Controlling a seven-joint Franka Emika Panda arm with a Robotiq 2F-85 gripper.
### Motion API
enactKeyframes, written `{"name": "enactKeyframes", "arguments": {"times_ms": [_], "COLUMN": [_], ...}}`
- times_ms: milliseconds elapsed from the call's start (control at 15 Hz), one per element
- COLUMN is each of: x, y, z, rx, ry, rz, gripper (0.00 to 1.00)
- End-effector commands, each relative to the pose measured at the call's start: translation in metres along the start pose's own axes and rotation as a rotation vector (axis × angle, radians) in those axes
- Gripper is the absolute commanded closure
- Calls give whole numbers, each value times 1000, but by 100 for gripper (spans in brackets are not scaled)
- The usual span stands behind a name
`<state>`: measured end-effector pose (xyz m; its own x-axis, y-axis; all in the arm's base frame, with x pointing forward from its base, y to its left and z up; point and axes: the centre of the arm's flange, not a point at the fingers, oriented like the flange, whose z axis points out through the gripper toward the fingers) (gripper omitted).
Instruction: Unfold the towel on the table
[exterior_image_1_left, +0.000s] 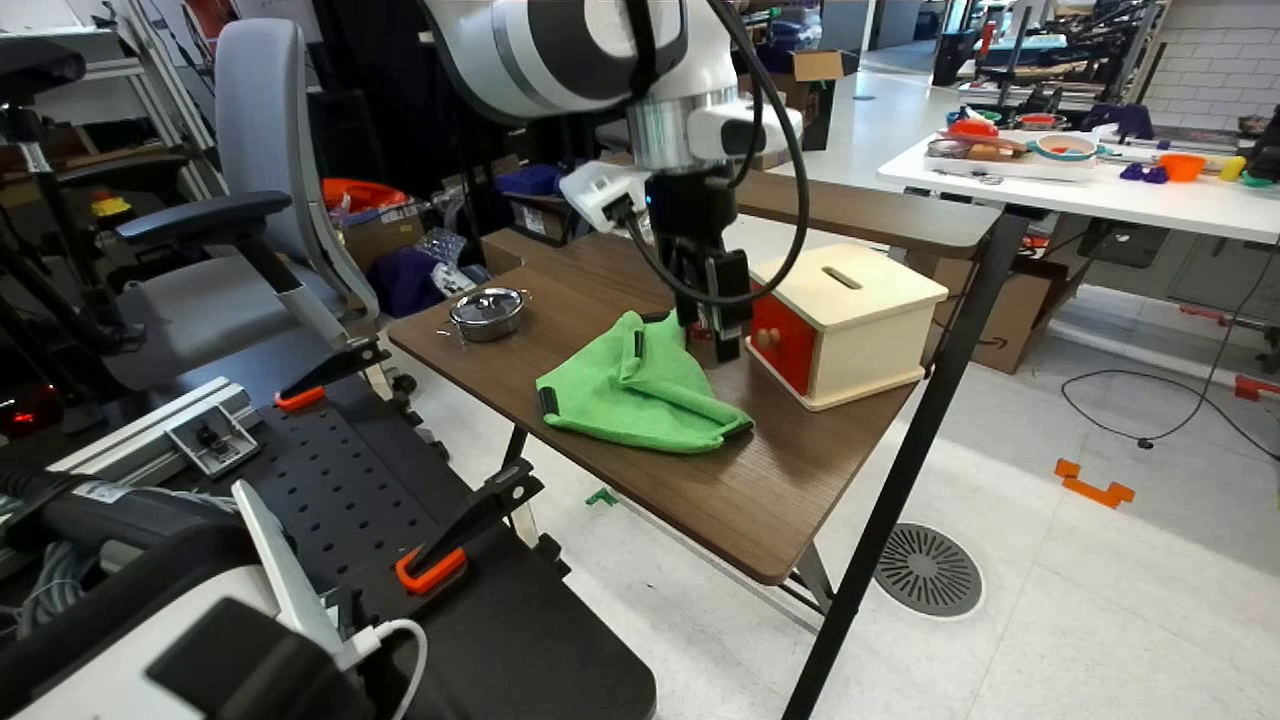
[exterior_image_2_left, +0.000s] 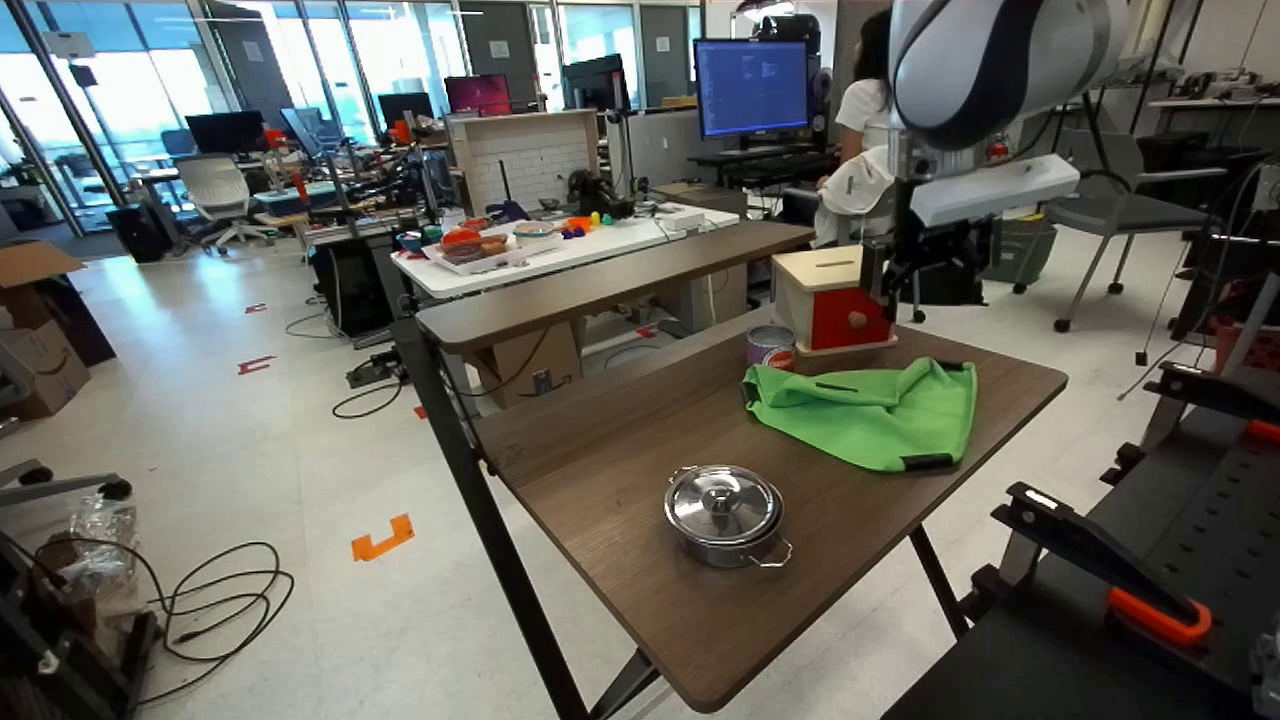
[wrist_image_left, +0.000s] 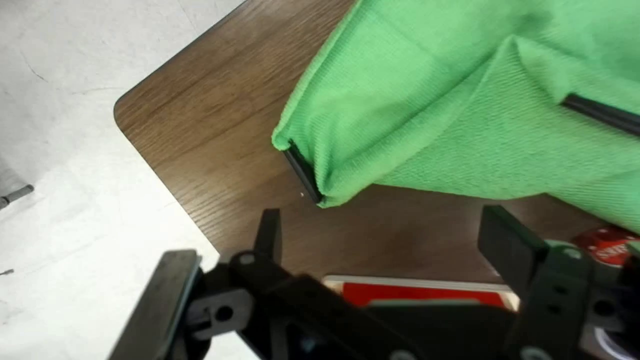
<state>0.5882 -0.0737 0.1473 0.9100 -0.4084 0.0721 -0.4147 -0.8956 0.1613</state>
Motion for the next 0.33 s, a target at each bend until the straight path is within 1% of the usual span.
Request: {"name": "enactKeyframes", "arguments": {"times_ms": [0, 133, 267], "x": [-4, -14, -20], "y": [-2, -1, 2], "z": [-17, -46, -55], "rx": [18, 44, 49], "ry": [1, -1, -1], "rz": [-25, -55, -64], "gripper": [0, 0, 0]}}
